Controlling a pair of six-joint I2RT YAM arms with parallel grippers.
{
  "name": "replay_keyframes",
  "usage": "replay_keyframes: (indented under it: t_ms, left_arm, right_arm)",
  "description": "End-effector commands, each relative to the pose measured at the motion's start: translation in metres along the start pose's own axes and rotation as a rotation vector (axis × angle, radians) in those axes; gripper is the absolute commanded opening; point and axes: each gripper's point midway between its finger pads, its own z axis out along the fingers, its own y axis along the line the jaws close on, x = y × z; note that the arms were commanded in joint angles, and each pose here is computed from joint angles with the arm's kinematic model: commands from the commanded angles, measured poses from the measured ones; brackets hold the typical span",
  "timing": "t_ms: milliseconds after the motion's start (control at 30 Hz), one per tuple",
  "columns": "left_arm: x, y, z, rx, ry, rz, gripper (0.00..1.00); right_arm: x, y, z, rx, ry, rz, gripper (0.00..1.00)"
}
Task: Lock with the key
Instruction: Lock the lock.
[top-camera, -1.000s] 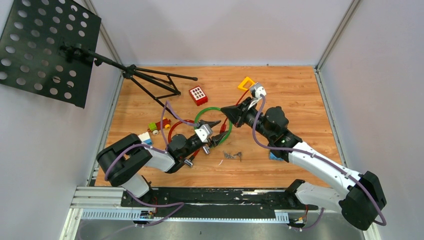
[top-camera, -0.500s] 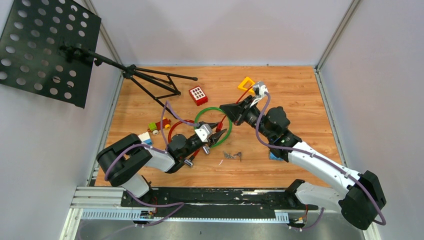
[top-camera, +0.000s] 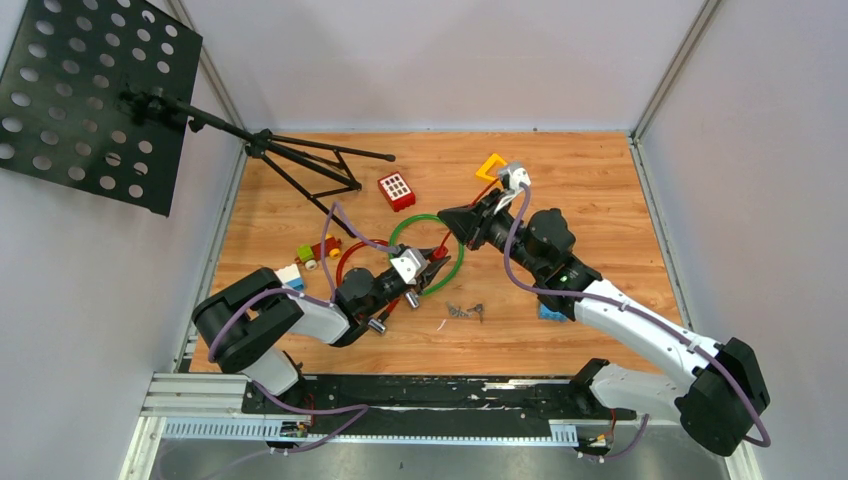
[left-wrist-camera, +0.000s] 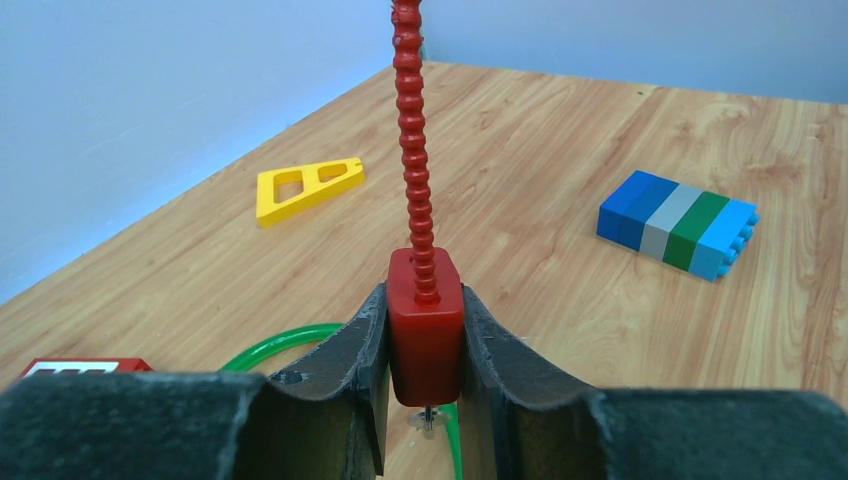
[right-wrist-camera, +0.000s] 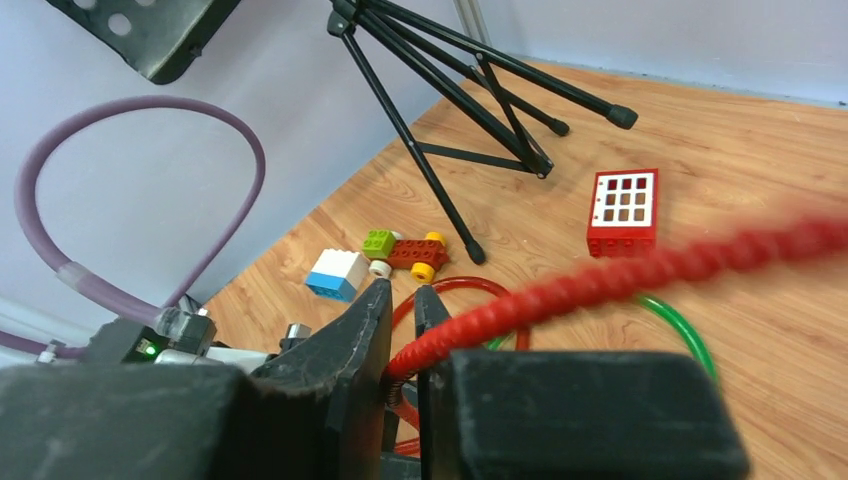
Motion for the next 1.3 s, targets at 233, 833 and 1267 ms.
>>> replay_keyframes:
  t_ms: [233, 833, 1267]
  left_arm:
    - [-0.025, 0.008, 0.003, -0.026, -0.072, 0.028, 0.02]
    - [0.0, 0.044, 0.004, -0.187, 0.099, -0.089, 0.0]
    - [-0.005, 0.003, 0.017, 0.06, 0.083, -0.121, 0.0]
  right_arm:
    - [-0.005, -0.003, -0.002, 0.01, 0.084, -0.179, 0.44]
    - [-0.017, -0.031, -0.065, 0.173, 0.189, -0.477, 0.53]
    - [-0.065, -0.058, -0.125, 0.414, 0.083, -0.713, 0.48]
